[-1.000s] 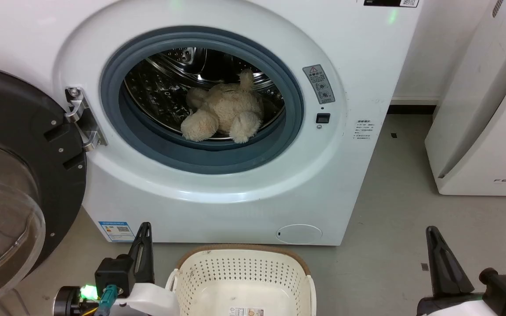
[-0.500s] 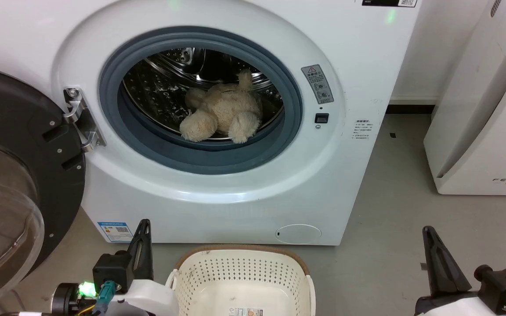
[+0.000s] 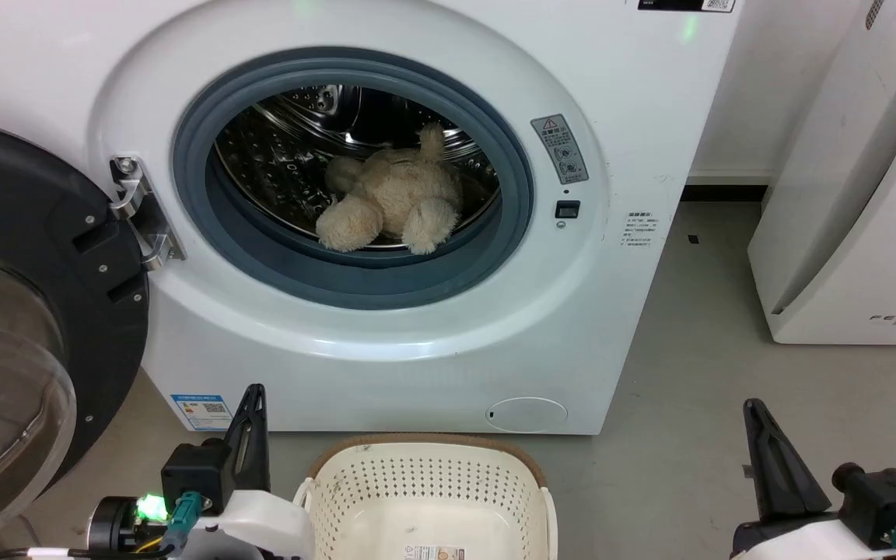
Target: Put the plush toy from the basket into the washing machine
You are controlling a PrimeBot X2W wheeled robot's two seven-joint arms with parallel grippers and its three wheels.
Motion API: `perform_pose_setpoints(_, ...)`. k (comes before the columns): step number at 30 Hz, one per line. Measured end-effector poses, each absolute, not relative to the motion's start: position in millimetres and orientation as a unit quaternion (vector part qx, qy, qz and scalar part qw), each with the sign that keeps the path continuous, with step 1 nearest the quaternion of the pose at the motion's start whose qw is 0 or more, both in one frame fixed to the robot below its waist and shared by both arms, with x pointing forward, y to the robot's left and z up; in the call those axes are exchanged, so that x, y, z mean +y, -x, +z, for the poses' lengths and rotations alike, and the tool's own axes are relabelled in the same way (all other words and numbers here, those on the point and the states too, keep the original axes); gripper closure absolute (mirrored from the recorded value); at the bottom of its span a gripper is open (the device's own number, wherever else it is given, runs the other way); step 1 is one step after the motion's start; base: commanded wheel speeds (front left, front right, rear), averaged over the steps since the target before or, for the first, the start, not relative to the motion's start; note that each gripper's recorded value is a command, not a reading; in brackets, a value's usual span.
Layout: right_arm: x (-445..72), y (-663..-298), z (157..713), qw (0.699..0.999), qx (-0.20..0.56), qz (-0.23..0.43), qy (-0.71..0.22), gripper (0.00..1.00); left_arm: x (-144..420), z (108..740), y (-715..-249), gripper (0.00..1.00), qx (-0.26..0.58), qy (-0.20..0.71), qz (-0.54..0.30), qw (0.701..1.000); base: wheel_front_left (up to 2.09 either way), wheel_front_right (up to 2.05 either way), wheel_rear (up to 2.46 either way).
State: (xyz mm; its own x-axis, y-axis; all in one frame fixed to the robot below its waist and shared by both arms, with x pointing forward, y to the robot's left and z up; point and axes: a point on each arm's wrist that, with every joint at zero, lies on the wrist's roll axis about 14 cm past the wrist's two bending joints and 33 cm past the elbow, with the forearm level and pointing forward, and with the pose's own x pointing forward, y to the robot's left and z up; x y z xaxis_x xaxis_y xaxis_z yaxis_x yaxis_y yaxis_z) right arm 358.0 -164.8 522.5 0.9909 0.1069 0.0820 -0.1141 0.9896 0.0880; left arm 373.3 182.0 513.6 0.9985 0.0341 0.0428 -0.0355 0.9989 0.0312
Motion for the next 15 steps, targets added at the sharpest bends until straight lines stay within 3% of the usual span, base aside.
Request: perform_pose_setpoints(15,-163.5,-359.6,521.3,0.997,-0.028,0.058,-0.030,1.00,181.2,517.8,-374.3,1.00,-0.020,-0.015,0.014,1.000,0.00,0.00,0.00)
